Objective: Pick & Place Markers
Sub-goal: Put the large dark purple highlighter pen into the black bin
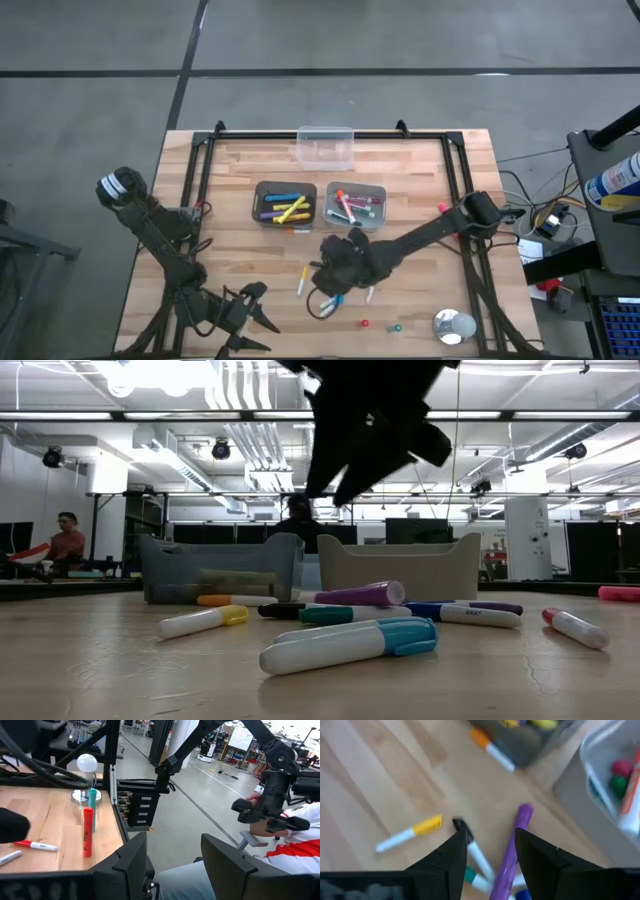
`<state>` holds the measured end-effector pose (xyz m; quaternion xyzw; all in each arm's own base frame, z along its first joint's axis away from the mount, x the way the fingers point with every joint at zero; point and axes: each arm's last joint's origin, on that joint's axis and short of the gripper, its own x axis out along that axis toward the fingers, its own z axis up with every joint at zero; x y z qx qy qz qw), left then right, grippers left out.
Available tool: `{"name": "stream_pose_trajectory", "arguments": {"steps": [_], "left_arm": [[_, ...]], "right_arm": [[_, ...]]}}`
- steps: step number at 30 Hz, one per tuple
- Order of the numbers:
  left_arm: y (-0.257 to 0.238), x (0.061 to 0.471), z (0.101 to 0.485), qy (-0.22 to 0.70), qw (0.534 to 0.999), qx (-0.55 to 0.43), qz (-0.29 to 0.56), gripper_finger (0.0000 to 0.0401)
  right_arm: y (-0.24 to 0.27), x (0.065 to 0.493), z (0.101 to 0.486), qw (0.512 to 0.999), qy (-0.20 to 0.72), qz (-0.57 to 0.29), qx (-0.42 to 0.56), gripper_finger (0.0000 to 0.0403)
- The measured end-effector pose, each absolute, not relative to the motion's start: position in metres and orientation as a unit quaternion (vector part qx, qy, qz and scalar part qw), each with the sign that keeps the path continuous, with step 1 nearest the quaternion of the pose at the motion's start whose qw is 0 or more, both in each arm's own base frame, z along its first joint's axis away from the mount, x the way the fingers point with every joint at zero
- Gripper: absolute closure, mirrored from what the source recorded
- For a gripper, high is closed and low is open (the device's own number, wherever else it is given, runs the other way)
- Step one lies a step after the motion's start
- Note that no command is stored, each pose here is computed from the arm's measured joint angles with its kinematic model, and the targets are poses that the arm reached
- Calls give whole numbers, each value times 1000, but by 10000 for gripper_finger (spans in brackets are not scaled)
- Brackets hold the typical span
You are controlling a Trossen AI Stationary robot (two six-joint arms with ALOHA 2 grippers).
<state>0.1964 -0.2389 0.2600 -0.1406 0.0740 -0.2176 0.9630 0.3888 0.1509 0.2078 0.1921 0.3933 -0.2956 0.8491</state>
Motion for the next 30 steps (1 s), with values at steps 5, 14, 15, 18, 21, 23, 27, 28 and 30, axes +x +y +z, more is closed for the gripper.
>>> {"name": "stream_pose_trajectory", "arguments": {"steps": [5,14,15,18,21,23,27,28,30], "left_arm": [[-239,196,260,75,963,-140,-217,220],[-239,196,260,75,963,-141,-217,220],[-239,196,260,75,963,-141,-217,220],[-239,196,260,75,963,-141,-217,220],[-239,196,260,75,963,-141,-217,220],[-239,196,260,75,963,-141,-217,220],[-239,196,260,75,963,-140,-217,220],[-239,196,260,75,963,-141,-217,220],[-239,196,260,75,963,-141,-217,220]], "right_arm": [[140,386,189,822,428,-303,223,239],[135,381,165,805,450,-299,245,239],[133,382,163,805,449,-300,245,239],[129,386,156,799,458,-298,251,239],[129,389,147,788,479,-285,261,239],[130,392,141,784,491,-276,262,239],[127,395,135,781,498,-273,259,242],[126,396,134,781,497,-275,260,245],[125,396,134,781,497,-276,259,255]]}}
